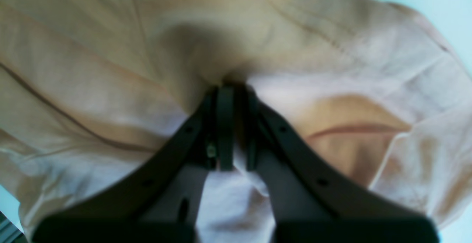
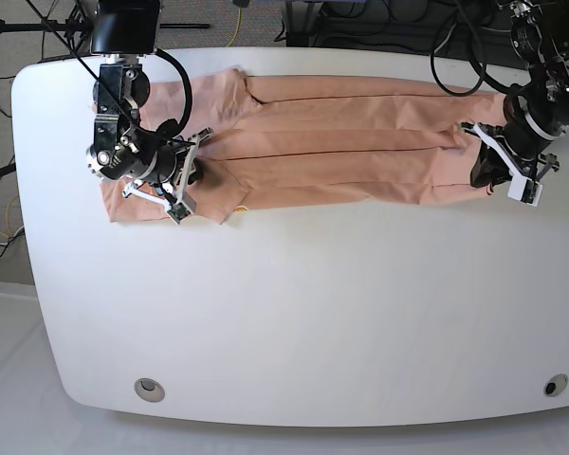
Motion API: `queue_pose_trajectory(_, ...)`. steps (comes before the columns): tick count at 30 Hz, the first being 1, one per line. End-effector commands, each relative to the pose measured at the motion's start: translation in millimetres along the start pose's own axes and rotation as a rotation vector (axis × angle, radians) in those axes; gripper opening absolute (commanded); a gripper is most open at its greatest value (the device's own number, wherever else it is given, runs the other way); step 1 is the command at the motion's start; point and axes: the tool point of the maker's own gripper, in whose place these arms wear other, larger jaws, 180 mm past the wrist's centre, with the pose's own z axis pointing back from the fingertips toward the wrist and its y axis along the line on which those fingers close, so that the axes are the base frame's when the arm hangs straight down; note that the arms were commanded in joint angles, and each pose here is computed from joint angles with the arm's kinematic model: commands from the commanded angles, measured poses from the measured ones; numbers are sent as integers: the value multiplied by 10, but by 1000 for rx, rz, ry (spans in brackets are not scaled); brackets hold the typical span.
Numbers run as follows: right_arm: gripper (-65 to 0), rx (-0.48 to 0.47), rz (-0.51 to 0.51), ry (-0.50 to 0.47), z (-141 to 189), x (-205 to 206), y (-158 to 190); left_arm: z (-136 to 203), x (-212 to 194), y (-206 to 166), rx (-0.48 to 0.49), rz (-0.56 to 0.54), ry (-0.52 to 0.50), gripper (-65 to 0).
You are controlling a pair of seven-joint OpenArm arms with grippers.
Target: Fold the T-shirt properly
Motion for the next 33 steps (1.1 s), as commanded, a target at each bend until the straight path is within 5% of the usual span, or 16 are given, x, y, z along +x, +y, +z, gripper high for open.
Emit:
queue_pose_trajectory(1, -612, -18, 16, -22, 64, 96, -56, 122, 244, 161, 35, -41, -84, -539)
queue_pose_trajectory(7, -612, -15, 13, -21, 56, 85, -50, 173, 274, 278, 63, -43, -94, -300)
queue_pose_trajectory(11, -611, -16, 15, -17, 55, 80, -50, 166, 254, 295, 67, -36, -85, -265)
queue_pose_trajectory(21, -615, -20, 17, -5, 72, 68, -44, -72, 317, -59, -32, -35, -109, -363)
queue_pose_trajectory(23, -617, -22, 17, 0, 69, 65, -56, -220, 236, -550, -159, -33, -94, -442)
queue_pose_trajectory(27, -616, -23, 21, 1, 75, 66, -51, -304, 202, -917, -250, -39, -80, -576)
queue_pose_trajectory(33, -617, -21, 18, 3, 66, 56, -51, -321, 184, -1219, -317, -56, -63, -638)
